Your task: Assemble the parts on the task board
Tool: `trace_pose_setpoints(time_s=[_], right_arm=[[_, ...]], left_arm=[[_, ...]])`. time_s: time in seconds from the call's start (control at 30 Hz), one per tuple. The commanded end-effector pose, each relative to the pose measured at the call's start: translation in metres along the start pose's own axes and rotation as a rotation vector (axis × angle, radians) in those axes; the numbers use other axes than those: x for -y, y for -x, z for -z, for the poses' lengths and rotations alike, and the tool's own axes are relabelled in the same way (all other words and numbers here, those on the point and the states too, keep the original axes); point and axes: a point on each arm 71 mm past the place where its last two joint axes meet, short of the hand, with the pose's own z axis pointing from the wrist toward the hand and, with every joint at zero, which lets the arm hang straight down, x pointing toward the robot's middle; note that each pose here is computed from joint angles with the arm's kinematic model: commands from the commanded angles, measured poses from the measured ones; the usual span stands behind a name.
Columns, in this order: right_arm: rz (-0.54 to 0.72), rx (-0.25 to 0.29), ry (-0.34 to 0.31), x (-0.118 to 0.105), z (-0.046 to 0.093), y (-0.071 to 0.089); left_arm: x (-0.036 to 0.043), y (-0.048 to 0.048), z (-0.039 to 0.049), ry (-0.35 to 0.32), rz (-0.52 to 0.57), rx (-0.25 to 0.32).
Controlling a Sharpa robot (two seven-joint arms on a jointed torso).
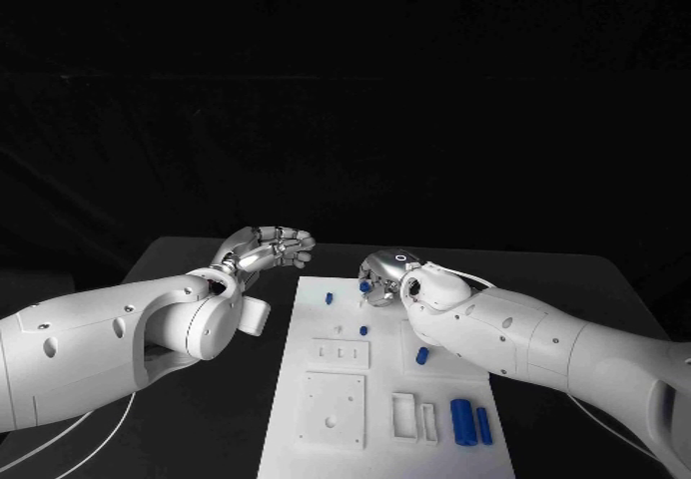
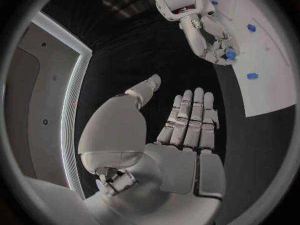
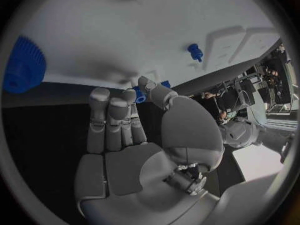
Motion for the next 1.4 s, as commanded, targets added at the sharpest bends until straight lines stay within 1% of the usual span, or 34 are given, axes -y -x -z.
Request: trace_pose_setpoints(time_s=[0.03, 0.27, 0.87, 1.2, 1.4], right_arm=[[0.016, 0.005, -0.01, 0.0008, -0.0001, 0.0001], [0.018, -0.001, -0.013, 0.002, 0.0003, -0.0003], [0.003, 0.007, -0.006, 0.0, 0.0003, 0.0003], [-0.002, -0.004, 0.005, -0.0026, 0.0005, -0.0004], [-0.005, -0.002, 0.012, -0.004, 0.0006, -0.0002]], left_arm=[[0.002, -0.0021, -0.0007, -0.011, 0.002, -0.017], [0.002, -0.0021, 0.0, -0.01, 0.003, -0.018], [0.0019, -0.0017, 0.0001, -0.009, 0.003, -0.017], [0.0019, -0.0017, -0.0002, -0.009, 0.002, -0.016], [0.0019, -0.0018, -0.0002, -0.009, 0.002, -0.016]])
